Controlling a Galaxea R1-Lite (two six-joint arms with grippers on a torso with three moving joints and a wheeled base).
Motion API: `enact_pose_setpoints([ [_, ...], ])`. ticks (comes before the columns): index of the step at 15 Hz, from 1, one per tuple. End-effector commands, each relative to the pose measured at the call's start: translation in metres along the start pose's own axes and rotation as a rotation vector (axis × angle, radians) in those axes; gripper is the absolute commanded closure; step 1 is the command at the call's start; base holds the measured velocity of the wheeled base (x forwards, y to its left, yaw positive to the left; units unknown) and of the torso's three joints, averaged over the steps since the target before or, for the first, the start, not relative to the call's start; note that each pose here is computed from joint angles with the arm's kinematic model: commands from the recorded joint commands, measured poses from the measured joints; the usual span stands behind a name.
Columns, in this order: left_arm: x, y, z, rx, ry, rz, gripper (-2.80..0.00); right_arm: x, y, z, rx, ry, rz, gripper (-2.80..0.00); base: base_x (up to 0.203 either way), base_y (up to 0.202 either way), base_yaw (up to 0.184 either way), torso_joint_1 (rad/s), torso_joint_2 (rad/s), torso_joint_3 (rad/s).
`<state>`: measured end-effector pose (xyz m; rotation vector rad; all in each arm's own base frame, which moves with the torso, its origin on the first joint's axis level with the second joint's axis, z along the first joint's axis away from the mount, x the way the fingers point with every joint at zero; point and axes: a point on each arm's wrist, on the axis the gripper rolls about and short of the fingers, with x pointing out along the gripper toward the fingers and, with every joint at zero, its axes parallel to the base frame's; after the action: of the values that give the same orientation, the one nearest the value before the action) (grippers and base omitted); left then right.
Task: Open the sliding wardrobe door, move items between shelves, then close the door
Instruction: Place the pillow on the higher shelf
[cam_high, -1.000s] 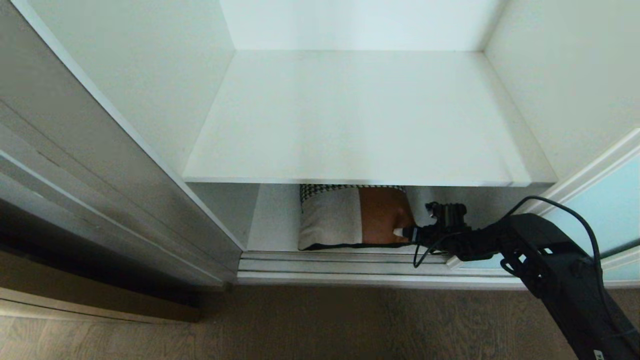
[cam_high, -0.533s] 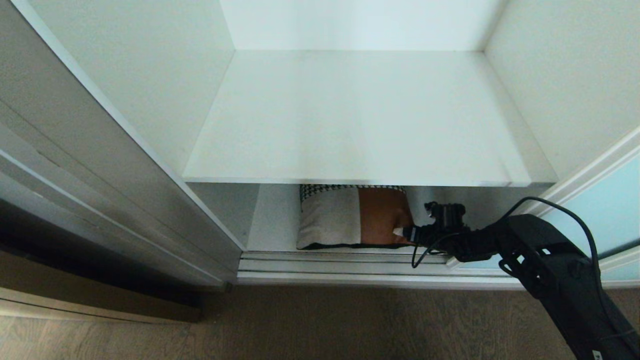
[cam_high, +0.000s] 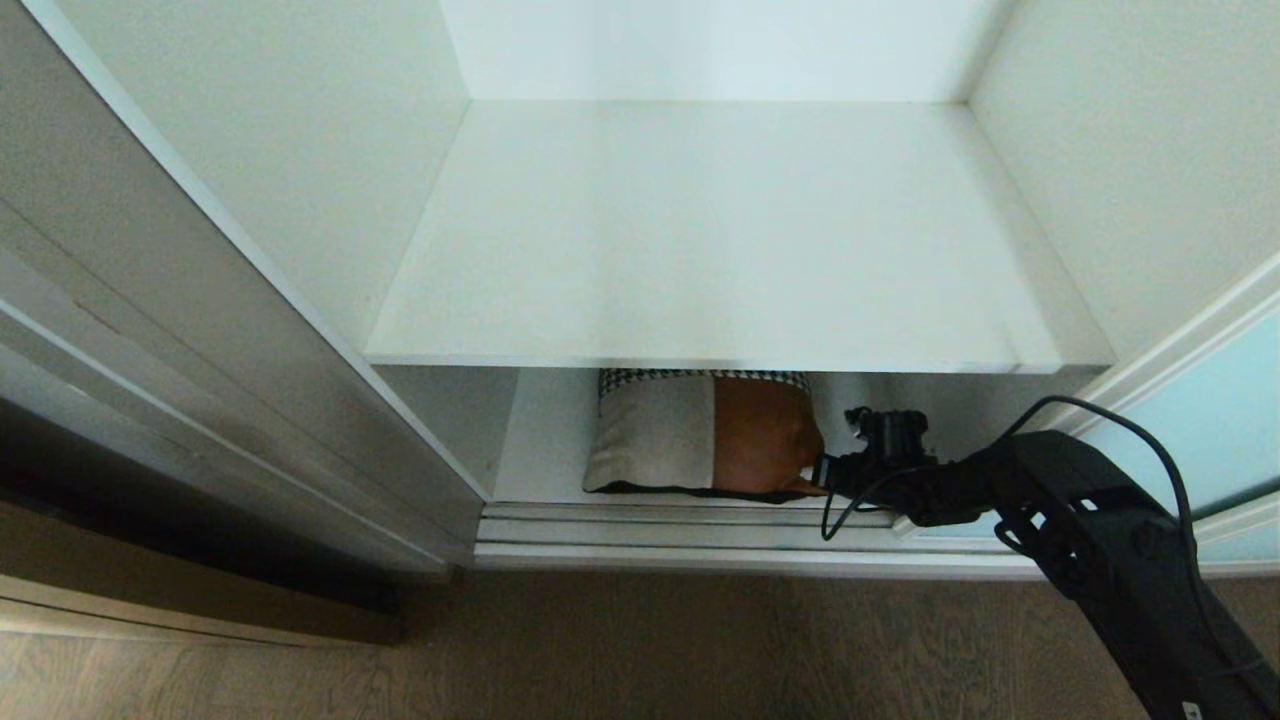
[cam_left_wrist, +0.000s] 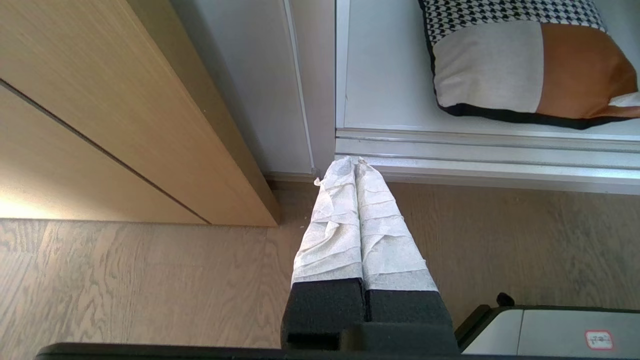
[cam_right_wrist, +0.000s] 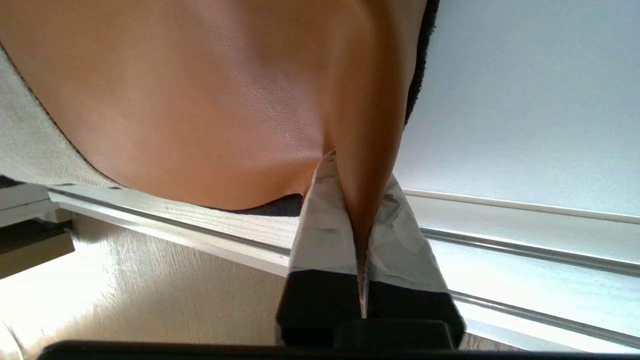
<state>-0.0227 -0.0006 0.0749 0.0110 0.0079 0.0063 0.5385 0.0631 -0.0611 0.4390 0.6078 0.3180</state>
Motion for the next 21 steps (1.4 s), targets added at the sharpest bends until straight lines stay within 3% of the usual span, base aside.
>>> enact_pose_setpoints([
  [1,0.0,0.0,0.0,0.0,0.003,0.0,0.0,0.002,0.001,-0.002,0.0,-0.003,0.004,0.0,0.0,0.0,0.0,0.0,0.0,0.0],
  [5,0.0,0.0,0.0,0.001,0.003,0.001,0.0,-0.008,0.009,0.01,0.017,0.02,-0.015,0.0,0.0,0.0,0.0,0.0,0.0,0.0],
  [10,0.0,0.0,0.0,0.0,0.003,0.0,0.0,-0.054,0.018,0.032,0.075,0.123,-0.07,0.0,0.0,0.0,0.0,0.0,0.0,0.0],
  [15,0.0,0.0,0.0,0.0,0.003,0.001,0.0,-0.1,0.029,0.024,0.086,0.252,0.024,0.0,0.0,0.0,0.0,0.0,0.0,0.0],
  [17,0.0,0.0,0.0,0.0,0.003,0.0,0.0,-0.116,0.041,0.022,0.099,0.292,0.102,0.0,0.0,0.0,0.0,0.0,0.0,0.0],
  [19,0.0,0.0,0.0,0.001,0.003,0.0,0.0,-0.128,0.047,0.022,0.131,0.321,0.163,0.0,0.0,0.0,0.0,0.0,0.0,0.0],
  [21,0.0,0.0,0.0,0.0,0.003,0.0,0.0,-0.141,0.04,0.025,0.194,0.333,0.195,0.0,0.0,0.0,0.0,0.0,0.0,0.0],
])
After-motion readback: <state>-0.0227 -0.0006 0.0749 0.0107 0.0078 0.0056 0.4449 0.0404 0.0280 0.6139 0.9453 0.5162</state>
